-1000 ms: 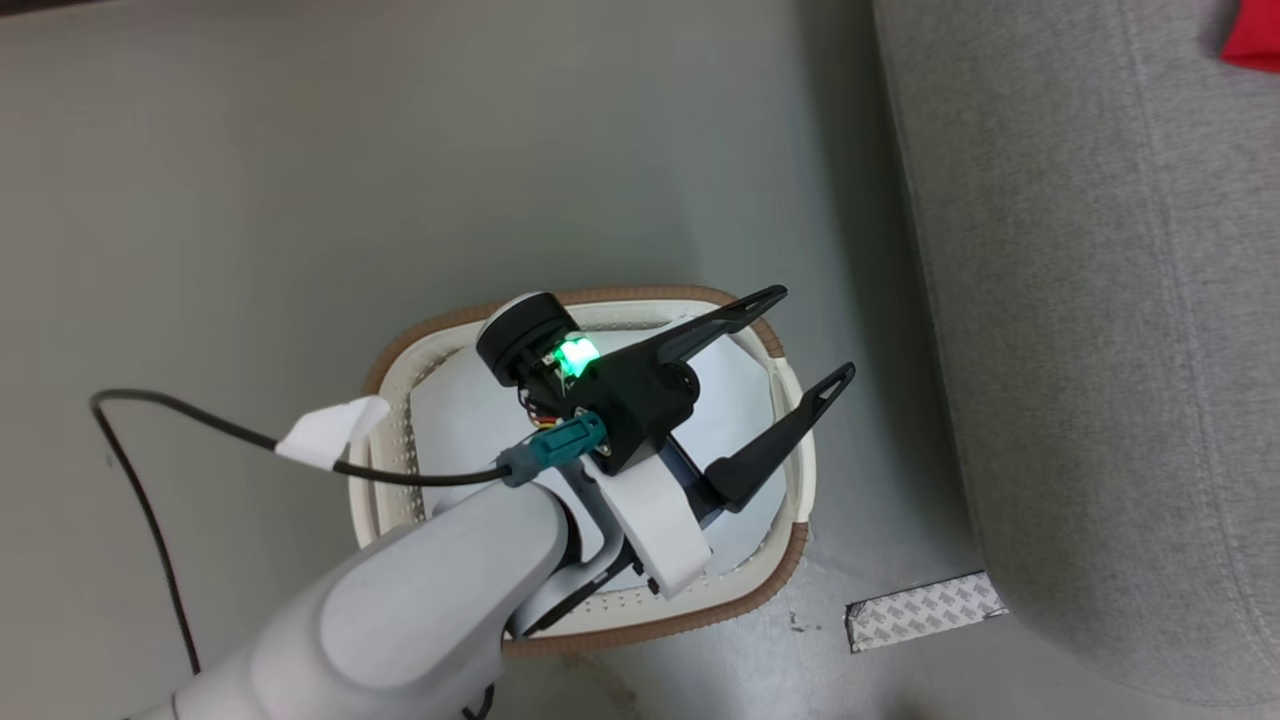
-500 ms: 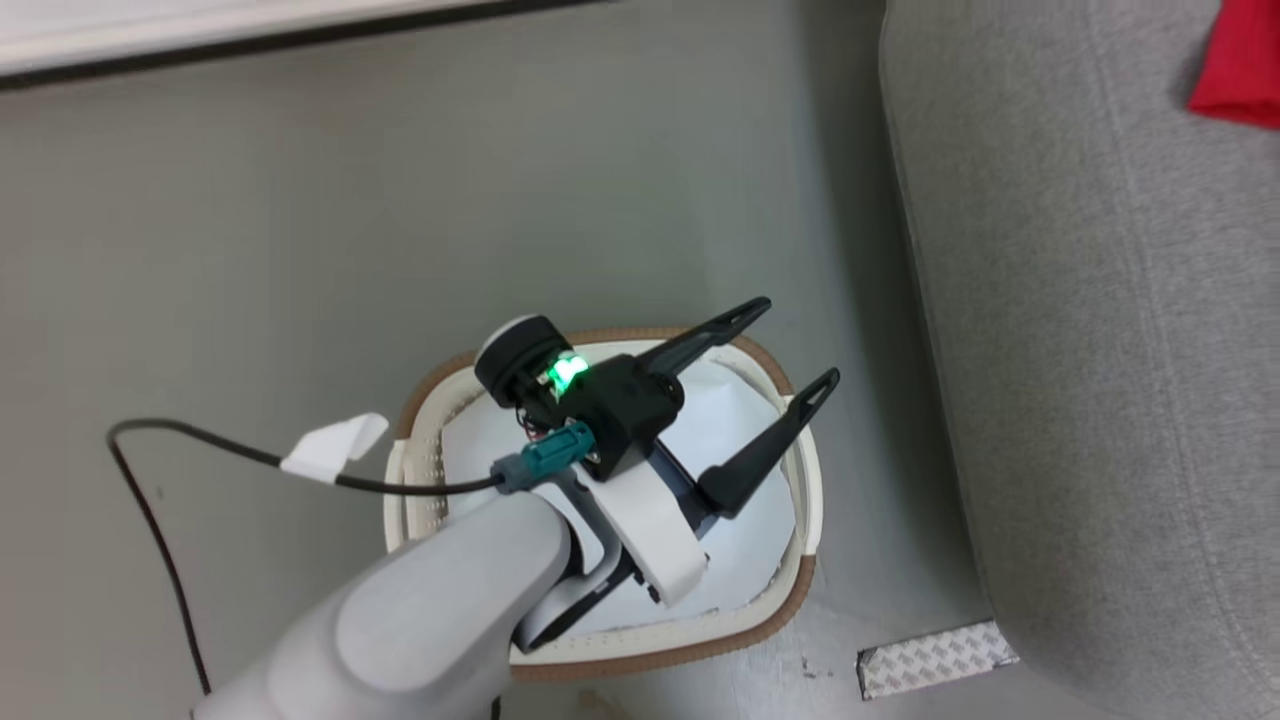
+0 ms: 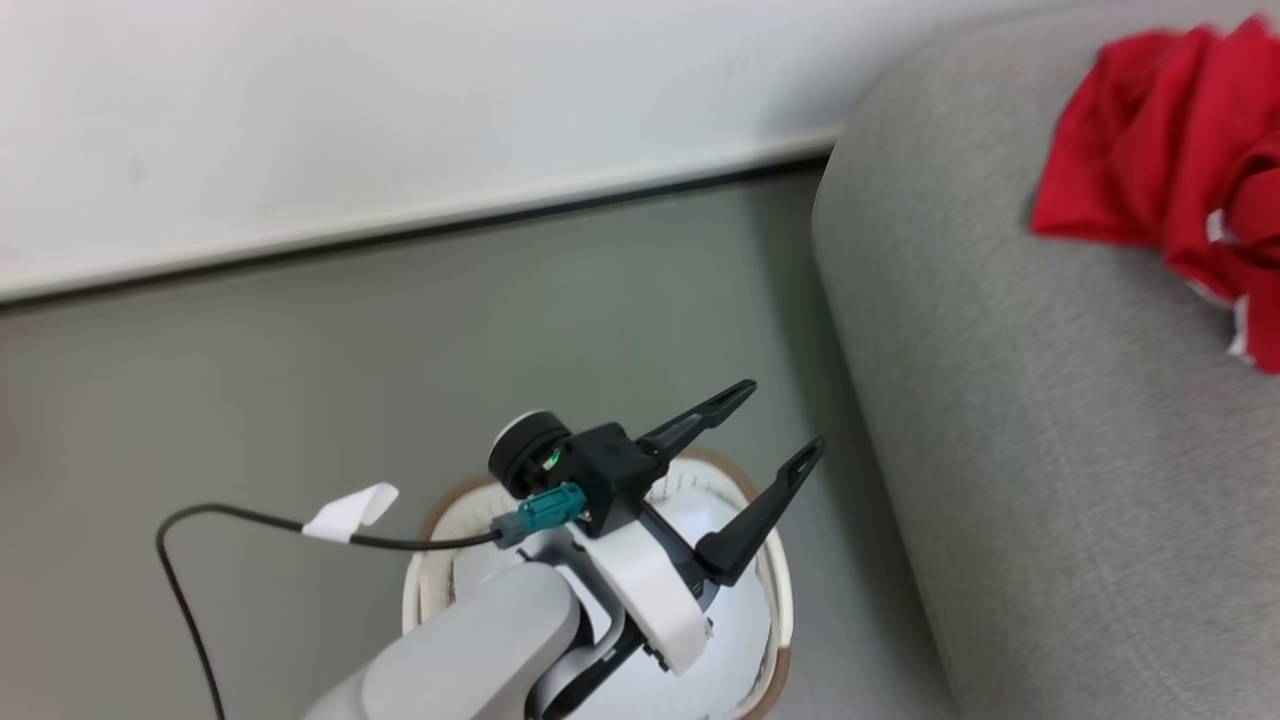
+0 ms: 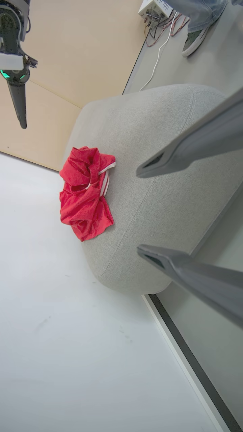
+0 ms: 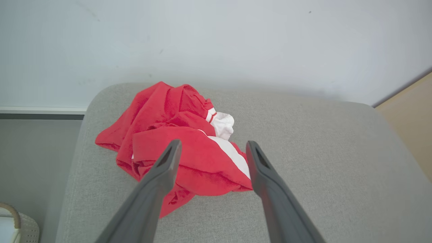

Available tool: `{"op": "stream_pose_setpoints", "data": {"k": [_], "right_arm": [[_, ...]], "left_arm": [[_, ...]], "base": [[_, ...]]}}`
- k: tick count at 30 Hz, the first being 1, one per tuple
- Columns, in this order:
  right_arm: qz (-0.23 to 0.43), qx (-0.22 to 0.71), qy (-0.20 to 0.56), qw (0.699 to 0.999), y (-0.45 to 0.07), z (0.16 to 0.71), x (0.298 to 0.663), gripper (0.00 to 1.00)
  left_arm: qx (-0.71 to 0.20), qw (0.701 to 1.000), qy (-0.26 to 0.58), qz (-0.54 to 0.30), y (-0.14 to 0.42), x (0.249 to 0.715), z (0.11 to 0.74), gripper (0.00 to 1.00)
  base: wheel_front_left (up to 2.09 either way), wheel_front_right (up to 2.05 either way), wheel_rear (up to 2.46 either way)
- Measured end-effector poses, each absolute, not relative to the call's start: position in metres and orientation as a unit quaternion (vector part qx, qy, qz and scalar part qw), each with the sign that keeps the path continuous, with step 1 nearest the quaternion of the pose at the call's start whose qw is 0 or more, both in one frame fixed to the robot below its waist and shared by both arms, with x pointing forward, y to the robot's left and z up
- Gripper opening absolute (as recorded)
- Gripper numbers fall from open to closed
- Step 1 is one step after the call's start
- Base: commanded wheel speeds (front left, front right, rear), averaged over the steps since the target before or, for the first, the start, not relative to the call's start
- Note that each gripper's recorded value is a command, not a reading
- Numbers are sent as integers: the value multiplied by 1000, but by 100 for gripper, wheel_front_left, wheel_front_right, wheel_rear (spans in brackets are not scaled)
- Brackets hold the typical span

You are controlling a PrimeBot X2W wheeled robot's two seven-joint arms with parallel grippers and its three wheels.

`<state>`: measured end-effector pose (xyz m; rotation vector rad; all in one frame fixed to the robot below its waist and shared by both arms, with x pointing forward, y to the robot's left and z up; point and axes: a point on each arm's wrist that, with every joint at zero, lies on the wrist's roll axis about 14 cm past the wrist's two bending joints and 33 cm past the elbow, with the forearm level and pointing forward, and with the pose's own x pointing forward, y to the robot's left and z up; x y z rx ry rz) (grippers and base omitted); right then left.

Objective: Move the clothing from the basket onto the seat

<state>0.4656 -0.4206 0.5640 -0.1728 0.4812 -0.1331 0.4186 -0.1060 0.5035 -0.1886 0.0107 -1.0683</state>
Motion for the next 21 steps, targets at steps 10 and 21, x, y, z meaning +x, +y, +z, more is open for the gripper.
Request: {"op": "stream_pose_setpoints", "data": {"k": [10, 21], "right_arm": [[-13, -79, 83, 993, -385, 653, 442, 100], [65, -68, -23, 995, -324, 668, 450, 100]], "left_arm": [[-83, 875, -47, -474, -92, 410, 555, 100], [-82, 929, -82, -352, -16, 439, 580, 100]], "base": [[0, 0, 0], [0, 0, 0]]}}
